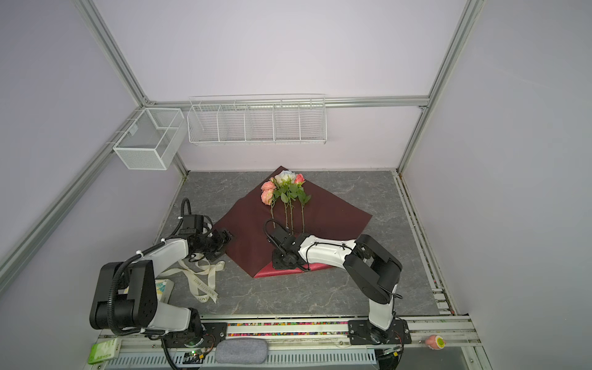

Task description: Tie the bouquet of fake flowers

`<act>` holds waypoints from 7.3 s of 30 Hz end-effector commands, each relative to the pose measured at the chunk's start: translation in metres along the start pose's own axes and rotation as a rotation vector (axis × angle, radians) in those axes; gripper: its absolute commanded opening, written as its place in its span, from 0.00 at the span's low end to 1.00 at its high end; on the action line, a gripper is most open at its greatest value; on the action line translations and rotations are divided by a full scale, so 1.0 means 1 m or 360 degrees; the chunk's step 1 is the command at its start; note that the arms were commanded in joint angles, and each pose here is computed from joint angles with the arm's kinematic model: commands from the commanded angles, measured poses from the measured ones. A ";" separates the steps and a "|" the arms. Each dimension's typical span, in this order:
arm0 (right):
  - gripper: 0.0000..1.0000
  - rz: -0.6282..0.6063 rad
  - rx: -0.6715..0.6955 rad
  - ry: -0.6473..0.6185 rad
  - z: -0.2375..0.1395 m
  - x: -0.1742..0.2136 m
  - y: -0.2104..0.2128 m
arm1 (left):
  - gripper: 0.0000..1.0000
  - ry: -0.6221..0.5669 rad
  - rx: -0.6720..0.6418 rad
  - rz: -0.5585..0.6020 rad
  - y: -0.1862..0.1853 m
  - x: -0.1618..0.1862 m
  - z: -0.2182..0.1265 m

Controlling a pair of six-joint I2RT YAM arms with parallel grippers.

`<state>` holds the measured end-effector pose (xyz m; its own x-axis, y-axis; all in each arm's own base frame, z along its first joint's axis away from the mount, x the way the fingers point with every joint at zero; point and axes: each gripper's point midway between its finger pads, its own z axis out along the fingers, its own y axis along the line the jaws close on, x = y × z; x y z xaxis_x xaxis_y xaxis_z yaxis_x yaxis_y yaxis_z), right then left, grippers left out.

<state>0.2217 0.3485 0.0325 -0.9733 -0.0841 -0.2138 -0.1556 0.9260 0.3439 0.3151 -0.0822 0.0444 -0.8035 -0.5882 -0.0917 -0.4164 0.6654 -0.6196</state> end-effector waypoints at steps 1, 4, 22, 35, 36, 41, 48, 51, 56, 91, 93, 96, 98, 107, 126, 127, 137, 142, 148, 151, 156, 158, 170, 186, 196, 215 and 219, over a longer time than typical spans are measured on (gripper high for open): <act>0.36 0.0051 0.0034 0.0017 0.007 0.005 -0.011 | 0.86 0.0060 0.0126 -0.0067 -0.004 0.008 0.009; 0.36 0.0063 0.0034 0.0022 0.010 0.005 -0.013 | 0.86 0.0088 0.0156 -0.0077 -0.005 0.013 0.009; 0.36 0.0098 0.0032 0.0009 0.013 0.003 -0.013 | 0.91 0.0179 0.0505 -0.0121 -0.041 0.051 -0.008; 0.38 0.0098 -0.0048 -0.0016 0.005 -0.002 0.000 | 0.55 0.0136 0.0485 0.0068 -0.066 0.051 -0.015; 0.38 0.0094 -0.0052 -0.0016 0.004 -0.002 0.001 | 0.52 0.0133 0.0468 0.0076 -0.066 0.051 -0.014; 0.38 0.0090 -0.0068 -0.0020 0.001 -0.002 0.002 | 0.41 0.0087 0.0419 0.0162 -0.073 0.052 -0.017; 0.39 0.0117 -0.0081 -0.0060 -0.001 -0.007 0.003 | 0.32 0.0059 0.0257 0.0315 -0.089 0.051 -0.012; 0.39 0.0132 -0.0087 -0.0087 -0.005 -0.011 0.004 | 0.26 0.0058 0.0163 0.0409 -0.096 0.052 -0.009; 0.39 0.0163 -0.0160 -0.0110 -0.008 -0.014 0.008 | 0.16 0.0084 0.0043 0.0604 -0.110 0.064 -0.002; 0.59 0.0193 -0.0417 -0.0461 -0.040 -0.026 0.011 | 0.57 0.0446 0.0210 0.0853 -0.150 0.124 0.059; 0.59 0.0216 -0.0419 -0.0479 -0.036 -0.031 0.010 | 0.57 0.0445 0.0212 0.0850 -0.150 0.124 0.058; 0.51 0.0246 -0.0439 -0.0489 -0.029 -0.040 0.010 | 0.57 0.0445 0.0222 0.0854 -0.151 0.125 0.056; 0.45 0.0261 -0.0434 -0.0492 -0.026 -0.043 0.009 | 0.58 0.0438 0.0226 0.0857 -0.153 0.125 0.053; 0.38 0.0412 -0.0336 -0.0481 -0.018 -0.043 -0.018 | 0.71 0.0301 0.0270 0.0951 -0.175 0.116 0.006; 0.42 0.0522 -0.0368 -0.0434 -0.019 -0.059 -0.027 | 0.65 0.0003 0.0270 0.0896 -0.146 0.099 -0.038; 0.42 0.0514 -0.0356 -0.0432 -0.021 -0.058 -0.027 | 0.62 0.0066 0.0279 0.0874 -0.145 0.102 -0.030; 0.44 0.0425 -0.0219 -0.0542 -0.068 -0.051 -0.037 | 0.32 0.0494 0.0377 0.0764 -0.134 0.144 0.032; 0.39 0.0395 -0.0394 -0.0644 -0.102 -0.056 -0.008 | 0.28 0.0565 0.0276 0.0729 -0.106 0.162 0.051; 0.33 0.0289 -0.0511 -0.0606 -0.101 -0.068 0.029 | 0.26 0.0595 0.0257 0.0703 -0.095 0.176 0.059; 0.32 0.0305 -0.0505 -0.0540 -0.080 -0.071 0.036 | 0.26 0.0558 0.0211 0.0702 -0.088 0.173 0.057; 0.30 0.0293 -0.0403 -0.0451 -0.048 -0.074 0.039 | 0.26 0.0565 0.0194 0.0683 -0.080 0.175 0.057; 0.29 0.0354 -0.0306 -0.0399 -0.032 -0.071 0.026 | 0.26 0.0531 0.0223 0.0684 -0.083 0.173 0.052; 0.20 0.0328 -0.0176 -0.0144 0.019 -0.042 -0.004 | 0.27 0.0085 0.0363 0.0660 -0.131 0.045 -0.010; 0.26 0.0193 -0.0235 -0.0004 0.011 -0.039 0.001 | 0.27 0.0191 0.0660 0.0298 -0.205 -0.092 0.103; 0.29 0.0157 -0.0220 -0.0002 0.000 -0.046 -0.004 | 0.27 0.0164 0.0501 0.0239 -0.197 -0.139 0.159; 0.35 0.0197 -0.0373 -0.0045 -0.016 -0.073 -0.005 | 0.43 0.0110 0.0476 0.0413 -0.234 -0.154 0.109; 0.41 0.0254 -0.0512 -0.0076 -0.025 -0.094 0.000 | 0.47 0.0117 0.0429 0.0507 -0.234 -0.122 0.072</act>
<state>0.2942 0.3380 0.0455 -0.9883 0.0469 -0.1450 -0.0412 0.8339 0.5503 0.5705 -0.1953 0.0952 -0.9012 -0.3933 -0.1822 -0.1171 0.6257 -0.7712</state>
